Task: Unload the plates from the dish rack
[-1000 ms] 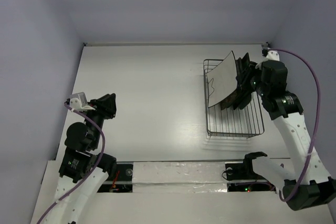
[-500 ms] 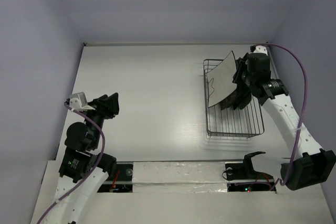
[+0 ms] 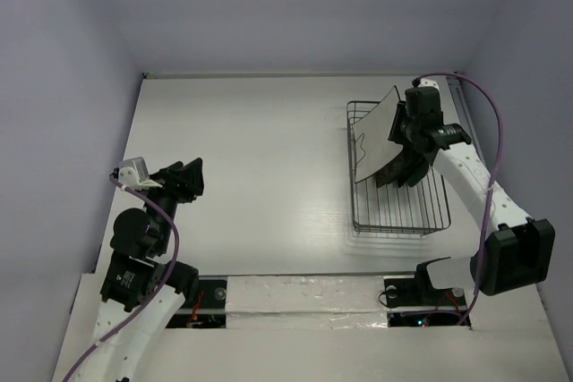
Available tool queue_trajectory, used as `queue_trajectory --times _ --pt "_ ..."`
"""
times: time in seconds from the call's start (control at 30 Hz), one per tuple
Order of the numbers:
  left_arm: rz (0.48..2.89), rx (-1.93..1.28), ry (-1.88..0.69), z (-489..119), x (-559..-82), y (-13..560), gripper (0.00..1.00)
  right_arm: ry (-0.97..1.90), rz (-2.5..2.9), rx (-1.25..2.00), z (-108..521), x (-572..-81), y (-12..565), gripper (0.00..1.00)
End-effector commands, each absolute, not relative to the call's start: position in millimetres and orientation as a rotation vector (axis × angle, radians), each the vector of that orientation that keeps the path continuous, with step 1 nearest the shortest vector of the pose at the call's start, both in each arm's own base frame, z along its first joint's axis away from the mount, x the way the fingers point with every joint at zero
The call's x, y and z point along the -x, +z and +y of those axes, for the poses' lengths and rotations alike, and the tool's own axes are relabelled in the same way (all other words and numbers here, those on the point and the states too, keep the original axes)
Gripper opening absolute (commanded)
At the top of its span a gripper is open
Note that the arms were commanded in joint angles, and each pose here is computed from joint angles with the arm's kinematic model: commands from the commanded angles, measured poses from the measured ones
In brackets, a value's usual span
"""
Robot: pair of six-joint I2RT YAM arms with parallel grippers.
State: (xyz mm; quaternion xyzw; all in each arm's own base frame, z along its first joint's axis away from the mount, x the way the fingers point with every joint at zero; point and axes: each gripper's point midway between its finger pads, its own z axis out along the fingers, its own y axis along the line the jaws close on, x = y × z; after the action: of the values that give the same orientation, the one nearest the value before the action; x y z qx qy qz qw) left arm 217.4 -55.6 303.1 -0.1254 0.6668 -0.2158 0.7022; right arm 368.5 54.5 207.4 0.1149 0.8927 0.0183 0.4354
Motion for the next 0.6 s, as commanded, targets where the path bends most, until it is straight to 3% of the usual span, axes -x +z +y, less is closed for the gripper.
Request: queue_trajectory --times 0.0,0.13,0.27,0.33,0.57 --pt "1.439 0.269 -0.497 -58 -219 315 0.52 0.077 2.154 -0.262 63 -390 226 0.35" --pt "1.44 0.268 -0.495 -58 -220 315 0.53 0.061 2.158 -0.255 63 -398 226 0.33" --pt "1.432 0.269 -0.499 -58 -219 317 0.54 0.054 2.129 -0.256 60 -398 237 0.07" --pt "1.436 0.269 -0.498 -58 -219 315 0.54 0.038 2.129 -0.25 58 -397 241 0.01" --pt "1.43 0.269 -0.5 -58 -219 317 0.55 0.042 2.052 -0.241 54 -393 283 0.0"
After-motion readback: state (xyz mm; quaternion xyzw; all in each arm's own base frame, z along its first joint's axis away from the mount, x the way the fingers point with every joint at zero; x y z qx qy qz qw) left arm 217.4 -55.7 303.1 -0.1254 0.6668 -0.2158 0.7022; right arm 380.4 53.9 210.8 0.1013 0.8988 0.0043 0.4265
